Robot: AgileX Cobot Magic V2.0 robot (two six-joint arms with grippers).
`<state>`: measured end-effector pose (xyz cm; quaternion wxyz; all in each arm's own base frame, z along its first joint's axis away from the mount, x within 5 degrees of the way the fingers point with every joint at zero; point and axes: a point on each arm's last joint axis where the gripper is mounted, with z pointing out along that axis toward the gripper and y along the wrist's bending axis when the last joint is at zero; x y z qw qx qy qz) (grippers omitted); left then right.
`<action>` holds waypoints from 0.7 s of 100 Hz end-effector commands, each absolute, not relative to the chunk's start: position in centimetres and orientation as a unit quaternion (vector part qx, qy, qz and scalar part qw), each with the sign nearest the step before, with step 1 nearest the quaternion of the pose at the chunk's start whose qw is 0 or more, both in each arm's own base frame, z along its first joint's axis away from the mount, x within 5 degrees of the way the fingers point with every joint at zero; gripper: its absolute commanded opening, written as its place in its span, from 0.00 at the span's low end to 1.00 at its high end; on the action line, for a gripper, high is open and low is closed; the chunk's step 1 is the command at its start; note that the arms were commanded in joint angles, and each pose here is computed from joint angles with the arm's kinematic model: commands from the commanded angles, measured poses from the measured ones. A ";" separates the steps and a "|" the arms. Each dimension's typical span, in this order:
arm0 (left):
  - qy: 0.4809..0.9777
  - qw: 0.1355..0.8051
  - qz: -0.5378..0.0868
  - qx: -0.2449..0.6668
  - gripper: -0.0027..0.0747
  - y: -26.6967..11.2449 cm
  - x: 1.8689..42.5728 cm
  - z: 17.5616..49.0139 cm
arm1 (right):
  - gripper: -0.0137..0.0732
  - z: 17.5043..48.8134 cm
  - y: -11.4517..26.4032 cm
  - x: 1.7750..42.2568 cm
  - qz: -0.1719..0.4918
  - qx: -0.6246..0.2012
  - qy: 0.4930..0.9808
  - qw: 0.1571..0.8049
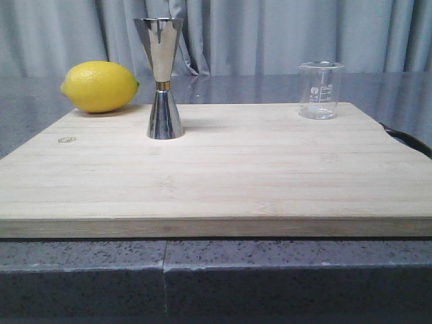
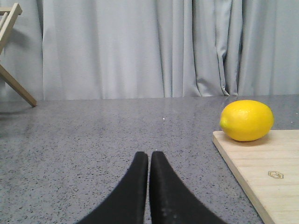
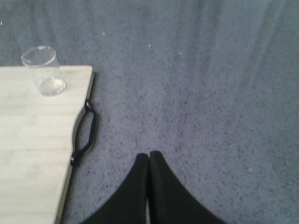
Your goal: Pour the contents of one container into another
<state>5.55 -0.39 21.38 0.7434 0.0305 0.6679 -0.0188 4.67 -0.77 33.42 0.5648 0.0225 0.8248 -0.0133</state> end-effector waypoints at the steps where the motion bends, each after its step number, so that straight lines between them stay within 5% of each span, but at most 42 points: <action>1: 0.629 0.777 -0.023 0.022 0.01 -0.3 5.2 22.1 | 0.07 33.4 -0.6 4.4 -0.008 0.034 0.756 0.654; 40: 0.629 0.777 -0.023 0.022 0.01 -0.3 5.2 22.1 | 0.07 22.8 -0.4 4.8 0.018 0.069 0.693 0.718; 70: 0.629 0.777 -0.023 0.022 0.01 -0.3 5.2 22.1 | 0.07 19.8 -0.3 5.6 0.025 0.060 0.687 0.724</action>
